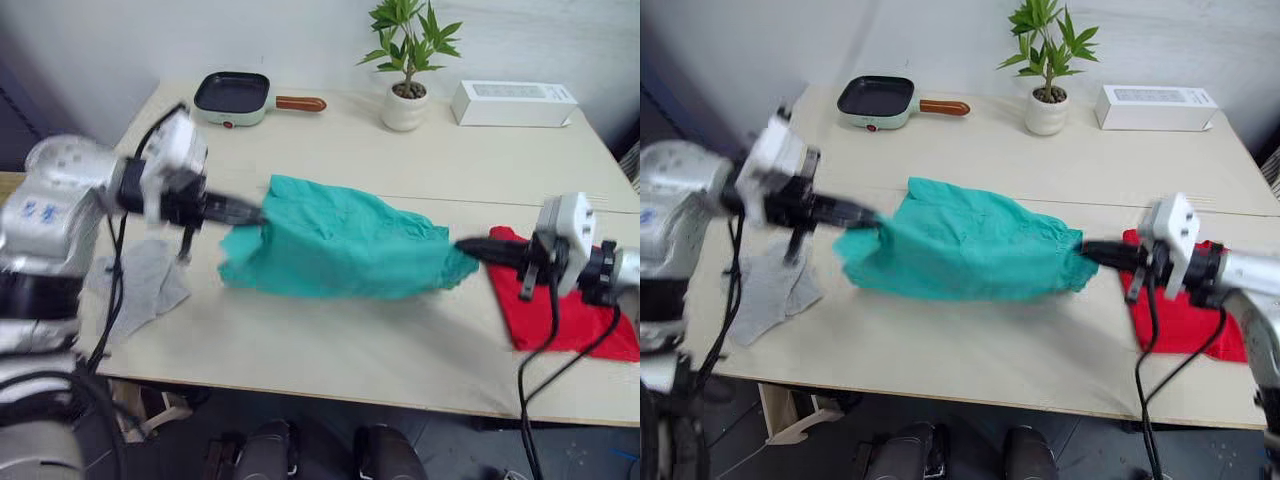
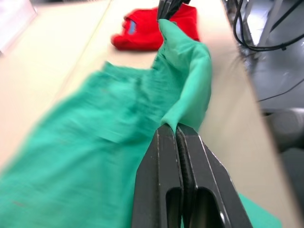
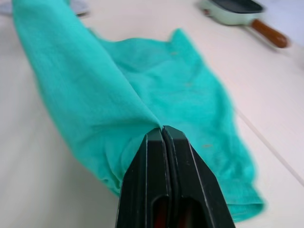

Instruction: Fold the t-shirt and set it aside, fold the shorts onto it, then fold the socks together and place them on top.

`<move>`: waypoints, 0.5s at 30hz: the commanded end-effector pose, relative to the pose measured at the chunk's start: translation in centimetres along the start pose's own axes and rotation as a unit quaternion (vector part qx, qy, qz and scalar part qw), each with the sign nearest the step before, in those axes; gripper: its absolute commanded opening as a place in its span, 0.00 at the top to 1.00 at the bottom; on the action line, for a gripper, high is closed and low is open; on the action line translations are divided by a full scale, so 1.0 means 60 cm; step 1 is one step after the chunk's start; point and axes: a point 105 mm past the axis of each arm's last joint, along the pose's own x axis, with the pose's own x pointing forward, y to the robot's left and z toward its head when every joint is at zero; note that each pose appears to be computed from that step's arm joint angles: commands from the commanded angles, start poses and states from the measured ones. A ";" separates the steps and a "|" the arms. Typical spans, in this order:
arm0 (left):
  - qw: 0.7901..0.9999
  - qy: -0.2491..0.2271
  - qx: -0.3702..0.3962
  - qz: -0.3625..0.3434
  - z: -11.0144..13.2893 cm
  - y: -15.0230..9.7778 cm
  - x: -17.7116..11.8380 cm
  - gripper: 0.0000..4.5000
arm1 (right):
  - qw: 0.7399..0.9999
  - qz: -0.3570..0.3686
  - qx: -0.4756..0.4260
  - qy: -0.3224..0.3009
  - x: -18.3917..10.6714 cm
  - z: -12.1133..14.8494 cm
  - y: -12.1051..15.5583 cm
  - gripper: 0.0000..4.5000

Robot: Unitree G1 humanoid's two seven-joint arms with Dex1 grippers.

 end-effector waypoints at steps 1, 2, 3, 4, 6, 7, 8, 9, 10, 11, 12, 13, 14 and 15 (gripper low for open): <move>0.990 0.047 0.070 0.114 -0.024 0.077 0.022 1.00 | 0.997 -0.077 -0.002 0.024 0.024 -0.022 -0.048 1.00; 0.985 0.052 0.082 0.140 -0.027 0.093 0.031 1.00 | 0.995 -0.097 -0.004 0.026 0.032 -0.027 -0.061 1.00; 0.981 0.055 0.085 0.165 -0.030 0.105 0.040 1.00 | 0.993 -0.111 0.000 0.031 0.042 -0.034 -0.070 1.00; 0.978 0.060 0.086 0.181 -0.035 0.113 0.048 1.00 | 0.992 -0.123 0.000 0.038 0.050 -0.043 -0.078 1.00; 0.970 0.080 0.080 0.213 -0.053 0.124 0.062 1.00 | 0.988 -0.145 0.004 0.050 0.063 -0.061 -0.091 1.00; 0.967 0.095 0.080 0.220 -0.067 0.123 0.070 1.00 | 0.987 -0.154 0.002 0.052 0.069 -0.067 -0.094 1.00; 0.964 0.114 0.078 0.228 -0.084 0.122 0.076 1.00 | 0.985 -0.163 0.003 0.055 0.075 -0.073 -0.097 1.00; 0.961 0.119 0.076 0.237 -0.094 0.121 0.081 1.00 | 0.985 -0.164 0.002 0.055 0.080 -0.077 -0.096 1.00; 0.959 0.123 0.074 0.244 -0.101 0.119 0.084 1.00 | 0.985 -0.164 -0.001 0.054 0.085 -0.079 -0.095 1.00; 0.957 0.126 0.065 0.254 -0.109 0.119 0.086 1.00 | 0.984 -0.169 0.000 0.058 0.088 -0.084 -0.094 1.00; 0.955 0.118 0.056 0.268 -0.111 0.121 0.086 1.00 | 0.983 -0.172 0.001 0.058 0.090 -0.088 -0.093 1.00; 0.951 0.112 0.044 0.286 -0.113 0.126 0.084 0.96 | 0.983 -0.177 0.006 0.054 0.092 -0.090 -0.091 1.00; 0.943 0.106 0.038 0.313 -0.112 0.133 0.077 0.91 | 0.982 -0.180 0.008 0.053 0.092 -0.094 -0.089 1.00; 0.940 0.094 0.028 0.326 -0.110 0.137 0.074 0.87 | 0.980 -0.191 0.000 0.047 0.089 -0.094 -0.091 1.00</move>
